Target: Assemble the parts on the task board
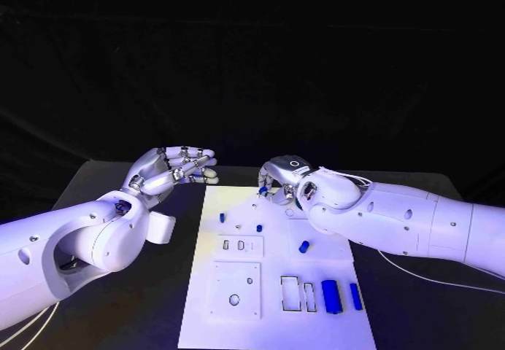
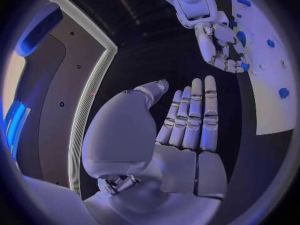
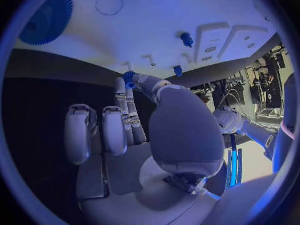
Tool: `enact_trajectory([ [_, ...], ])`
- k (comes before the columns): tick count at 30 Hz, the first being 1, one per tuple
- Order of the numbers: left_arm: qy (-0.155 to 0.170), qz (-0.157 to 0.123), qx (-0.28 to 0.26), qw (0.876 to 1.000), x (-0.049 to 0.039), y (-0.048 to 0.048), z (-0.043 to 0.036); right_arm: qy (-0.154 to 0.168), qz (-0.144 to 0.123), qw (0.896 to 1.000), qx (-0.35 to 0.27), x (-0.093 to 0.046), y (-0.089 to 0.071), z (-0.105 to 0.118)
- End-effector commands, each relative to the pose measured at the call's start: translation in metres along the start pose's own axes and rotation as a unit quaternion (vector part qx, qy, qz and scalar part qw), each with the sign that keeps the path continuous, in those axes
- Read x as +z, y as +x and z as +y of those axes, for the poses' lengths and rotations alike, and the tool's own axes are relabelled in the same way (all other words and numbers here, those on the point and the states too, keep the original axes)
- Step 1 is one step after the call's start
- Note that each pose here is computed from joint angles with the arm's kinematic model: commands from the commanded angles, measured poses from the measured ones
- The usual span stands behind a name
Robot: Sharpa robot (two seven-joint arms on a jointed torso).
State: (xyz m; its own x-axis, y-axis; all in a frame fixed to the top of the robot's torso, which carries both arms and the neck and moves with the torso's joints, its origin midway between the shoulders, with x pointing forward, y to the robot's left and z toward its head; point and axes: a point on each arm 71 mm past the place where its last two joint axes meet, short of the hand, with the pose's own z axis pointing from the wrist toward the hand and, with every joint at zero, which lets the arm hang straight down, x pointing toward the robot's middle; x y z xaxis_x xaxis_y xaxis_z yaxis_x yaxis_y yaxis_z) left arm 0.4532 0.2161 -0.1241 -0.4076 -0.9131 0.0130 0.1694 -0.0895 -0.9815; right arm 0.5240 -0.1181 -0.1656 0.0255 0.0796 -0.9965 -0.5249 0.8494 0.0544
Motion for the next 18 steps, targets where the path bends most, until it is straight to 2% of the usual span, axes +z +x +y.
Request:
enact_trajectory([
  [1, 0.005, 0.01, -0.007, 1.0, 0.0008, 0.0034, -0.0018, 0.002, -0.001, 1.0, -0.001, 0.0027, 0.0008, 0.0008],
  [18, 0.006, 0.012, -0.007, 1.0, 0.0017, 0.004, -0.0034, 0.001, 0.018, 1.0, -0.003, 0.0106, 0.0071, 0.0031],
])
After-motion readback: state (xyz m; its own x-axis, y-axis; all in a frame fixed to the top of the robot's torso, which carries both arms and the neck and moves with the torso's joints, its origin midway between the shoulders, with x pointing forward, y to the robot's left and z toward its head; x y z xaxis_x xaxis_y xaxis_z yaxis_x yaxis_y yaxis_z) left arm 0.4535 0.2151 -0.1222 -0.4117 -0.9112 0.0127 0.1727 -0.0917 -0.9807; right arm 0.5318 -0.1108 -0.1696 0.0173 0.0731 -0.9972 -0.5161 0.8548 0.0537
